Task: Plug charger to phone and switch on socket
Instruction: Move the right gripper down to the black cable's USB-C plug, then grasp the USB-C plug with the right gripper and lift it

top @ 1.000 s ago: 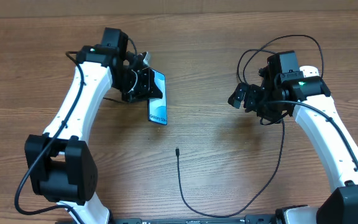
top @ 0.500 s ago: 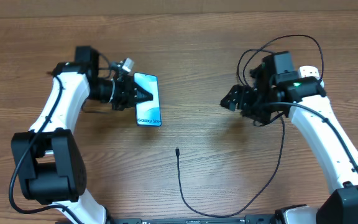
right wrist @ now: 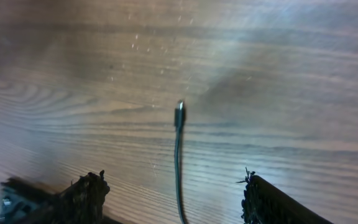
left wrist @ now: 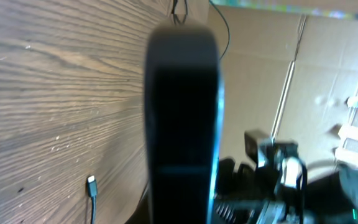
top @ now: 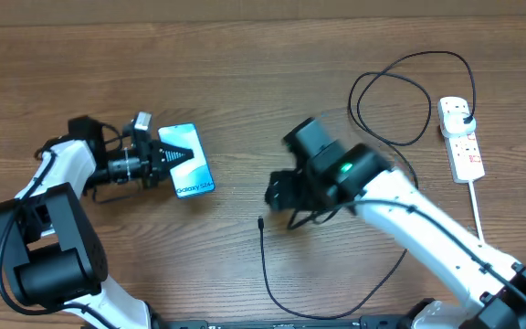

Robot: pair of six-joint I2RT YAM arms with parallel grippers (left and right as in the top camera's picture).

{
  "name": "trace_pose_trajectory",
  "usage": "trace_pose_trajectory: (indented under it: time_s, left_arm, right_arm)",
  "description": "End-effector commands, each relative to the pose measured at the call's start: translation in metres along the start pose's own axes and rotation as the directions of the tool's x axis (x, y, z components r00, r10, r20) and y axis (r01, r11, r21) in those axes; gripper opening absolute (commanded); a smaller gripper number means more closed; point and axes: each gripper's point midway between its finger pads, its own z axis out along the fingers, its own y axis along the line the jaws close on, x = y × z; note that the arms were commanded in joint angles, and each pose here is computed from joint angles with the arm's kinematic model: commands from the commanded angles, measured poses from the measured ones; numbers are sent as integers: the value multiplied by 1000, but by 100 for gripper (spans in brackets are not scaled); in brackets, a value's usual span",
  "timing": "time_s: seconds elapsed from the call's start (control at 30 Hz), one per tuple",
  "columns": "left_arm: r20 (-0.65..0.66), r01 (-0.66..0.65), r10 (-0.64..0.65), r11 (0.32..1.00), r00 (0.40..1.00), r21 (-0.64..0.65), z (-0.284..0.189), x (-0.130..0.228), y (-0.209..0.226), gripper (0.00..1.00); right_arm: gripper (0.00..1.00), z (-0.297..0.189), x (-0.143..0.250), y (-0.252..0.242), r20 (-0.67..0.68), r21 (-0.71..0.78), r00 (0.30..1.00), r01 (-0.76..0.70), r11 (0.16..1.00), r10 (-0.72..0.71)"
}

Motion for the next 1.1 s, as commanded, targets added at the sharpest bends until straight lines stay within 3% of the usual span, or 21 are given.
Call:
trace_pose_trajectory:
  time_s: [0.0, 0.17, 0.53, 0.77, 0.93, 1.07]
  left_arm:
    - [14, -68, 67, 995, 998, 78, -3, 5, -13, 4]
    - [28, -125, 123, 988, 992, 89, -2, 1, -13, 4]
    - [64, -256, 251, 960, 966, 108, -3, -12, -19, 4]
    - [62, -269, 267, 963, 962, 32, -2, -16, -6, 4]
    - [64, -268, 265, 962, 962, 54, -2, -15, -10, 4]
    - [67, -267, 261, 958, 963, 100, -3, -14, -18, 4]
  right_arm:
    - [73, 17, 5, 0, 80, 125, 995, -72, 990, 62]
    - [68, 53, 25, 13, 115, 185, 993, -22, 982, 1]
    - [58, 120, 58, -1, 57, 319, 998, -34, 947, 17]
    - [37, 124, 54, -8, 81, 340, 996, -70, 938, 45]
    - [21, 125, 49, -6, 109, 330, 993, -69, 942, 34]
    - [19, 126, 44, -4, 131, 324, 991, -71, 943, 30]
